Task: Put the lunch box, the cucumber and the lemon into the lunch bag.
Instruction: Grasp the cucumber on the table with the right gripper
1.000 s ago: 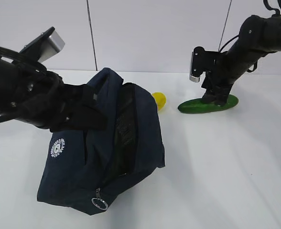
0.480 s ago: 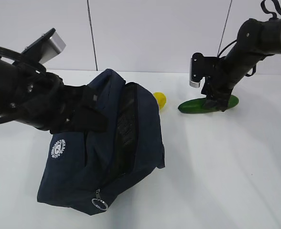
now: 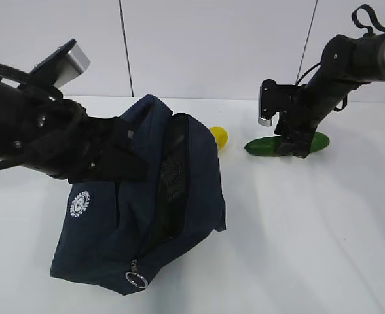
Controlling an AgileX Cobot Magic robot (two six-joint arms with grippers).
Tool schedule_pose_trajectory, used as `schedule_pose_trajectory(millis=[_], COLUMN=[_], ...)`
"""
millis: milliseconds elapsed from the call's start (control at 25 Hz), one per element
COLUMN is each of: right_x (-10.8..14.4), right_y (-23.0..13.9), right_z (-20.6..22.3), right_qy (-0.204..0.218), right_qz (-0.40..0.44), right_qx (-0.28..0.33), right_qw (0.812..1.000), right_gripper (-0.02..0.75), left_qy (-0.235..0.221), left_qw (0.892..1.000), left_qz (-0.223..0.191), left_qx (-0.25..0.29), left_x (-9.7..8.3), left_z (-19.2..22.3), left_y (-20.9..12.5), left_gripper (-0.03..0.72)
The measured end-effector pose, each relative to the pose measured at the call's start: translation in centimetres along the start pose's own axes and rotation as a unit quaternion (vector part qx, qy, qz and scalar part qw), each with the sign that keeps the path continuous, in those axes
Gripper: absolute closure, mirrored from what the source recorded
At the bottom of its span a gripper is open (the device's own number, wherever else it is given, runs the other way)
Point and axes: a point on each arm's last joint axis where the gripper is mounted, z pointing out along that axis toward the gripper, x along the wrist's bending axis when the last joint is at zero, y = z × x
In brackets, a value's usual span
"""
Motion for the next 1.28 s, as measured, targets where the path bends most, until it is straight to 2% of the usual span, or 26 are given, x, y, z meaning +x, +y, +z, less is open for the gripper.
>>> schedule_pose_trajectory(millis=[240,480,1280], right_x=[-0.01,-0.01,0.02], right_y=[0.0,0.0,0.19], right_z=[0.0,0.0,0.0], right_qy=[-0.001,-0.001,0.001], right_qz=[-0.001,-0.001,0.011], right_qx=[0.0,0.0,-0.01], right_qw=[1.0,1.0,1.0], right_gripper=[0.321,0.397,0.412], left_qy=[-0.001,-0.005,-0.007], left_qw=[1.0,1.0,1.0], left_qz=[-0.001,-0.007,-0.01], left_qx=[0.0,-0.001,-0.001], left_x=[-0.01,-0.09,-0.12], left_z=[0.0,0.0,0.0], left_y=[0.0,0.01,0.02], left_gripper=[0.678,0.678,0.678])
